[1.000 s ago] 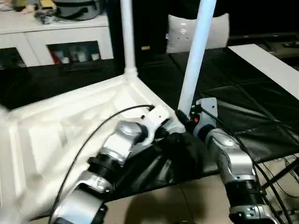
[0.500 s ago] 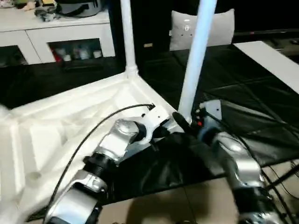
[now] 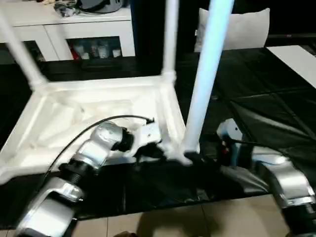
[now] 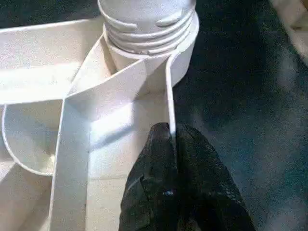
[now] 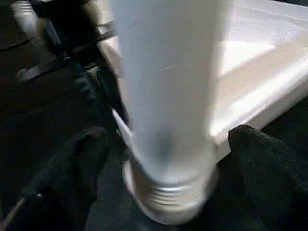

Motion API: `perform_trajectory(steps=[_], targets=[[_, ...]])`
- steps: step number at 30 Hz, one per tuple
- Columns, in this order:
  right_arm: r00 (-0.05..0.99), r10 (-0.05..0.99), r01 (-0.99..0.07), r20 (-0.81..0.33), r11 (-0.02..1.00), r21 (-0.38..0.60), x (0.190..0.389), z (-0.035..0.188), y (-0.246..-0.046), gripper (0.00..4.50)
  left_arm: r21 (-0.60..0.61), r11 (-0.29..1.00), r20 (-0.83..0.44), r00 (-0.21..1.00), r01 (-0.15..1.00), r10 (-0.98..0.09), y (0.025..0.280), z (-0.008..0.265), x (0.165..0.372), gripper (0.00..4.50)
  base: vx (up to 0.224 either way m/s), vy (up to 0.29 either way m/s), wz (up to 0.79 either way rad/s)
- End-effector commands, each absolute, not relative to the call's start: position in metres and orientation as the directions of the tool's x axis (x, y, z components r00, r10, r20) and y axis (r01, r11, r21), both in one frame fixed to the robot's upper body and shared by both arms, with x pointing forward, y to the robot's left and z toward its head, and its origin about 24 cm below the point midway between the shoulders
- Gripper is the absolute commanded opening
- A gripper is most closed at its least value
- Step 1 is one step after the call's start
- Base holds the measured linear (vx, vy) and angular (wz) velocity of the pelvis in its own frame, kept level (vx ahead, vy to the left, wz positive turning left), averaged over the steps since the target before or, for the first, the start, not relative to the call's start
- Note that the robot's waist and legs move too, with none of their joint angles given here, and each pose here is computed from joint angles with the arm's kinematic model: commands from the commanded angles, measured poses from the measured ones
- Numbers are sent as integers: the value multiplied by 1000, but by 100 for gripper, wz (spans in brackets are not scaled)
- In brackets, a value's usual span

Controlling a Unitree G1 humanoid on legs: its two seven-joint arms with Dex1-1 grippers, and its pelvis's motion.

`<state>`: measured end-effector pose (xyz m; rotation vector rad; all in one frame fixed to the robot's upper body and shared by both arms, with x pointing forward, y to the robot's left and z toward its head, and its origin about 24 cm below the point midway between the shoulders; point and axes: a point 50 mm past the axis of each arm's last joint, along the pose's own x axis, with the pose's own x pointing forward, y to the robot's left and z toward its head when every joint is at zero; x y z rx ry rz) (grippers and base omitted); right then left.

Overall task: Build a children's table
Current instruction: Rotate leg to tighten

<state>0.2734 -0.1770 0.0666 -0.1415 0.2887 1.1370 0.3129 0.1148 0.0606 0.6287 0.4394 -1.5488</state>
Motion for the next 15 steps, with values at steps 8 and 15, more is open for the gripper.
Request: perform_trajectory(steps=[8,15], targets=[[131,958,-982,-255,161,100,267,75,-159,390,24,-298,-721,-190,954,-667,125,58,304,0,0,0,0],[17,968,-985,-249,59,160,264,71,-149,317,-1,-372,-717,-260,928,-647,124,60,300,0,0,0,0]])
